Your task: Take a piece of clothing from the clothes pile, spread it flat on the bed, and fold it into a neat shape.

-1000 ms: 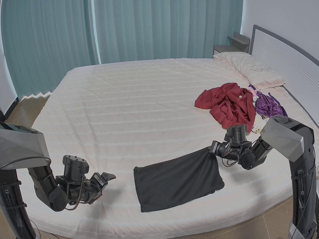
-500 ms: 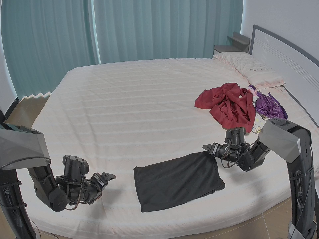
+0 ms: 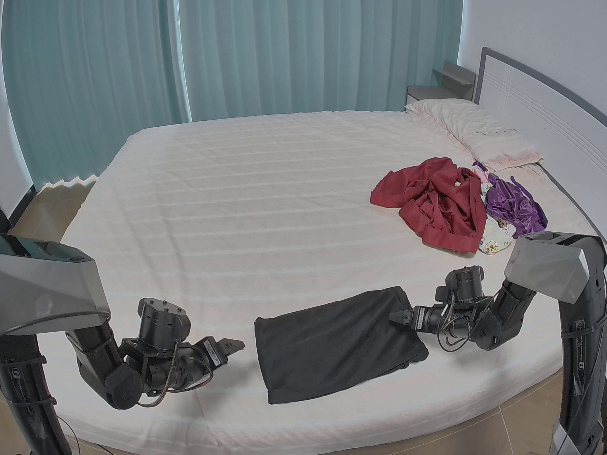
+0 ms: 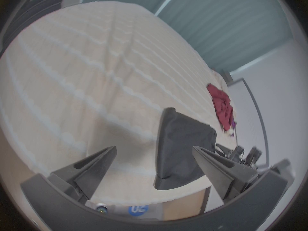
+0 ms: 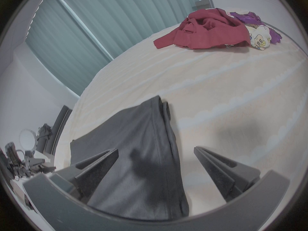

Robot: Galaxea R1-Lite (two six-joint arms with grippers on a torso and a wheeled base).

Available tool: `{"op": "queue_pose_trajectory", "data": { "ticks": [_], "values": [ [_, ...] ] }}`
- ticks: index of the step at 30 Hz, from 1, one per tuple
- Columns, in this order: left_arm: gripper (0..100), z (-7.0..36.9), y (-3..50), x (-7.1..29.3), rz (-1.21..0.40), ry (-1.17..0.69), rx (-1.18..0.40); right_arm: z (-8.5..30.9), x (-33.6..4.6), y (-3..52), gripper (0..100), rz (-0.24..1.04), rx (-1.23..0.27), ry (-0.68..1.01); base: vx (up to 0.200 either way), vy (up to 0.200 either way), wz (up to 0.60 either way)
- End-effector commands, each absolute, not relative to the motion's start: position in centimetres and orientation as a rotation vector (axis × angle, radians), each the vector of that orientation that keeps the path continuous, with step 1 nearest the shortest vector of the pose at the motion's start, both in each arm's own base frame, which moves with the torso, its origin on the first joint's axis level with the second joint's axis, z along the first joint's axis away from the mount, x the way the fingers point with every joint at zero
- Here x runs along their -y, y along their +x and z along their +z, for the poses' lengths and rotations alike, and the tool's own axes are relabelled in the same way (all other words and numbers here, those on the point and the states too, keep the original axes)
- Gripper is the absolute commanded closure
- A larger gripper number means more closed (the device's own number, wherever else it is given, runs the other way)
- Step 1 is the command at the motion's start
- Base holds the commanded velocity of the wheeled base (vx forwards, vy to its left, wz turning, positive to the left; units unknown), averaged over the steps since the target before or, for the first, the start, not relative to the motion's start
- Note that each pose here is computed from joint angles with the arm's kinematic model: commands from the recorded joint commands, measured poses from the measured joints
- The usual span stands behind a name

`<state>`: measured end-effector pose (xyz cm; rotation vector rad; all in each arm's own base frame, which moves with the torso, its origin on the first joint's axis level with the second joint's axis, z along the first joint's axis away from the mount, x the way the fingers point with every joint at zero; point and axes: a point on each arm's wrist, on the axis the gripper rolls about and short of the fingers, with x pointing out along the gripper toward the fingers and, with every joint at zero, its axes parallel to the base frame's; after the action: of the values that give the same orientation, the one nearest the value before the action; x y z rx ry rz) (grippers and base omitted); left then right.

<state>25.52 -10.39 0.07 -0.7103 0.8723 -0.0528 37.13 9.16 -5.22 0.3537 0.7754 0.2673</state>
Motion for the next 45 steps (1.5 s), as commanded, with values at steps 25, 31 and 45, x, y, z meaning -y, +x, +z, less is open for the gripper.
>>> {"op": "queue_pose_trajectory", "data": {
  "ticks": [25,31,45],
  "values": [
    [0,-5.4,31.2,17.9,-0.259,-0.295,-0.883,-7.3,-12.8,35.0,0,0.512,-0.789,0.27,0.0,0.0,0.0],
    [0,-5.5,31.6,18.5,-0.273,-0.297,-0.871,-7.4,-12.8,35.0,0,0.512,-0.787,0.269,0.0,0.0,0.0],
    [100,-5.6,31.6,20.8,-0.327,-0.293,-0.855,-7.4,-13.9,35.2,100,0.533,-0.783,0.263,0.0,0.0,0.0]
  ]
}}
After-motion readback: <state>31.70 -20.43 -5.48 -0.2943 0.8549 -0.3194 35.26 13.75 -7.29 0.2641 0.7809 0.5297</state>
